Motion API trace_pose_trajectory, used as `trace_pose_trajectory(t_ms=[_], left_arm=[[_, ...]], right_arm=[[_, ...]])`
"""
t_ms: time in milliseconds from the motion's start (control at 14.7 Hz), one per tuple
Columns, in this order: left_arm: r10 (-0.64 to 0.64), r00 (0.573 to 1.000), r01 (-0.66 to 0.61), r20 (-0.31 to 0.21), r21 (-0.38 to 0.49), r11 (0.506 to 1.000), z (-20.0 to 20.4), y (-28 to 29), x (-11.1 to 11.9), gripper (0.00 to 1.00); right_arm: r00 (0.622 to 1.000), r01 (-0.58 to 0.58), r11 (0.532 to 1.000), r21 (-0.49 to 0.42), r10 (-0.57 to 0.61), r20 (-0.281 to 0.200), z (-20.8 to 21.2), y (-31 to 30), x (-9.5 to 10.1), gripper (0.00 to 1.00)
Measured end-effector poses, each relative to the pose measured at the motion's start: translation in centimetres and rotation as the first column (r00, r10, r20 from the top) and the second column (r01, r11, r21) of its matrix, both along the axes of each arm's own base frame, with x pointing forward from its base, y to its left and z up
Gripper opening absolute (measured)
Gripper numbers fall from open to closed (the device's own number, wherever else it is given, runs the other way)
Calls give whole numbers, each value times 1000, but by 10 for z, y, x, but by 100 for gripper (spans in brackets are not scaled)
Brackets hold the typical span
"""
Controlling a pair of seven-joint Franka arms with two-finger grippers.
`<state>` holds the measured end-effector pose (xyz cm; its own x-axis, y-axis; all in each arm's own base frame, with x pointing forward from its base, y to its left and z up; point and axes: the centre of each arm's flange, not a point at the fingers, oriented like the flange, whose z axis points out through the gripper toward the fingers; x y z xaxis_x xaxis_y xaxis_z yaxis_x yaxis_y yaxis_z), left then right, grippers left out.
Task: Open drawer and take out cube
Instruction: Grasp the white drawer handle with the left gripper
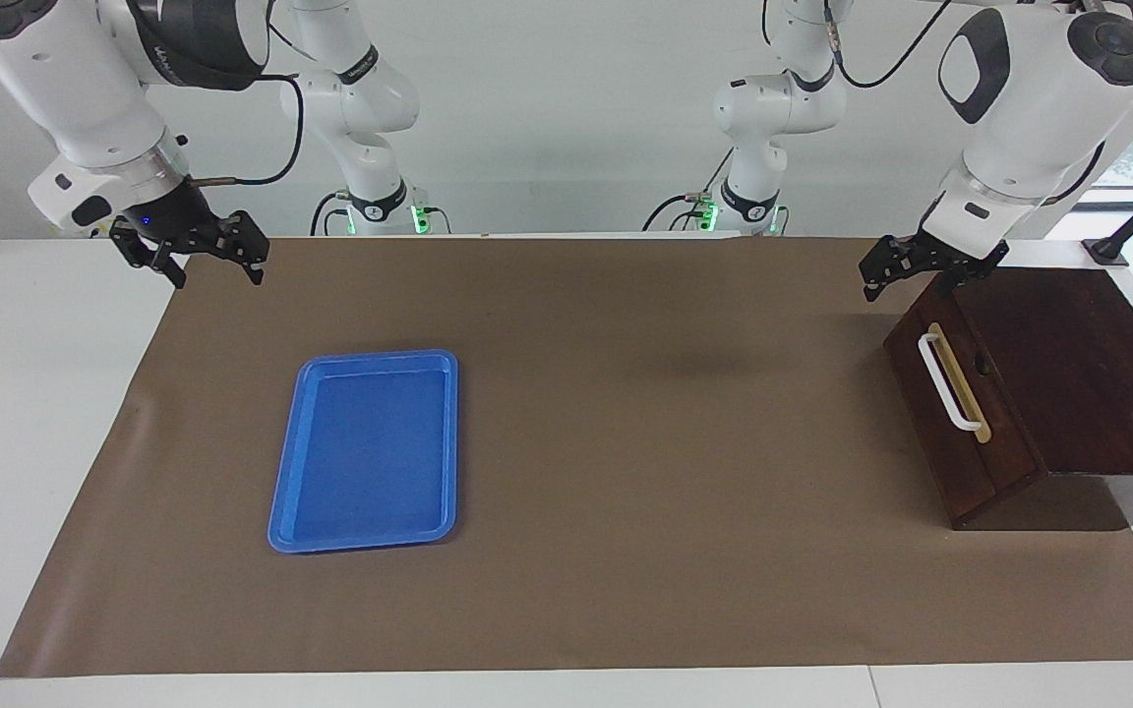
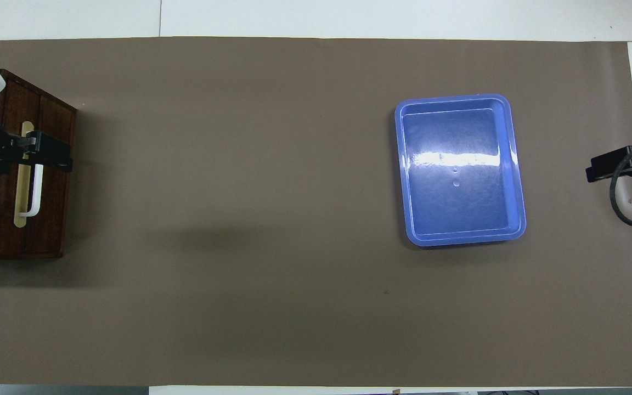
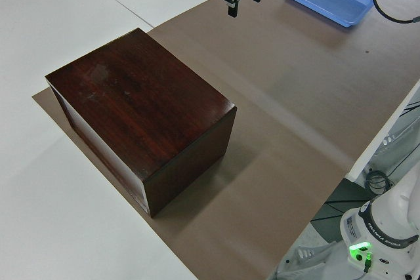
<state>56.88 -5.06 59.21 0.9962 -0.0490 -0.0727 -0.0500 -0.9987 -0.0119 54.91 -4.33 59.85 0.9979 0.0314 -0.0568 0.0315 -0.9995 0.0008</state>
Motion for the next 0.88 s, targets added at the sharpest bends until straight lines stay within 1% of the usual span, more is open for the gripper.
trace_pose_trajectory(t_ms=[136,340,408,543,679,747,883], left_arm=[[0,1000,0,4,0,1000,0,0,0,100],[-1,1000,1,22,-2,1000,3,0,2,100],[-2,999,2,34,-3,1000,3,0,3,100],[-13,997,13,77,6,1000,0,-2,8,100],[-63,992,56,109,74,996,-15,-12,10,100],[-97,988,84,117,111,990,-24,-21,10,100],[-149,981,129,122,156,979,-38,-38,9,100]], right_arm=[[1000,0,1000,0,0,0,0,0,0,100],[1000,0,1000,0,0,0,0,0,0,100],[1000,0,1000,0,0,0,0,0,0,100],[1000,0,1000,0,0,0,0,0,0,100],[1000,0,1000,0,0,0,0,0,0,100],[1000,0,1000,0,0,0,0,0,0,100],[1000,0,1000,0,0,0,0,0,0,100]])
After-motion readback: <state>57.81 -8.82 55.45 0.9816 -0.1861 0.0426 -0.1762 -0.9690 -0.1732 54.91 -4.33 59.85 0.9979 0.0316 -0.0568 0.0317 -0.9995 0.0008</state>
